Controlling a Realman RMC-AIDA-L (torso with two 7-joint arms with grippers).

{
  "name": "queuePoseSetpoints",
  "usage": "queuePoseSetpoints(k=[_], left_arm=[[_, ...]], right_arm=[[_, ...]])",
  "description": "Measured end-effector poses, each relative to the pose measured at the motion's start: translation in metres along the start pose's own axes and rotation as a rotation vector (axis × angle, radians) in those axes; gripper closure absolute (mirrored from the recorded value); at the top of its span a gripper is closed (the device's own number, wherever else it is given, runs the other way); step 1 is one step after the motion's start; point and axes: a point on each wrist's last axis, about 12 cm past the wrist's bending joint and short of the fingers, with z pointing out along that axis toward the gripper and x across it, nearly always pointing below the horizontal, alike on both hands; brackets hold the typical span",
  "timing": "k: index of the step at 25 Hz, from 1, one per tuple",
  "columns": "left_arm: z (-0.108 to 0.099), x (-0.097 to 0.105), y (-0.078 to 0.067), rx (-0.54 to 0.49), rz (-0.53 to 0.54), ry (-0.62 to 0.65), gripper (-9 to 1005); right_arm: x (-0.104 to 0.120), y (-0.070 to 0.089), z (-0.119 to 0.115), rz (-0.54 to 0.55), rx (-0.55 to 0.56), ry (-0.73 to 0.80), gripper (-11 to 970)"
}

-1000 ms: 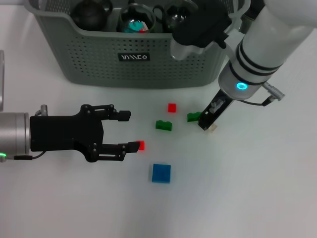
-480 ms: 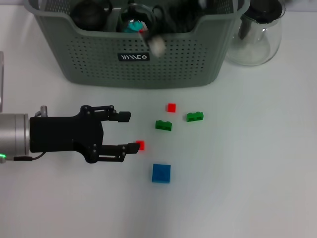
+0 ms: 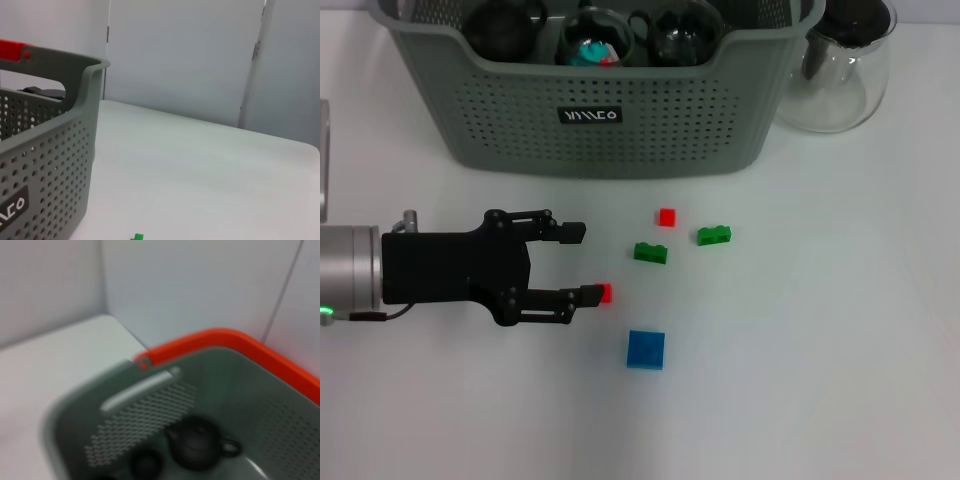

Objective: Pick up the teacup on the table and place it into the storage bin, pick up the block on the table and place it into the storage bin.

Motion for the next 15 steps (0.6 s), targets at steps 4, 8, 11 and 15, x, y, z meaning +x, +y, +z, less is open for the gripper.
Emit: queuePoseSetpoints(k=[4, 8, 11, 15], left_arm=[[-0.001, 0.0, 0.001, -0.005, -0.001, 0.002, 231], [0.0, 0.0, 0.001, -0.005, 0.003, 0.001, 231], [0.0, -0.001, 0.001, -0.005, 0.006, 0.001, 231], [0.001, -0.001, 0.001, -0.004, 0.004, 0.001, 230]], right_arm=[[0.013, -0.003, 0.03, -0.026, 0.07, 0.03, 757], [0.023, -0.002, 0.044, -0.075, 0.11, 0.041, 757], [0.027, -0.001, 0.048, -0.099, 0.118, 0.045, 756], [0.029, -0.001, 0.05, -0.119, 0.121, 0.043, 738]])
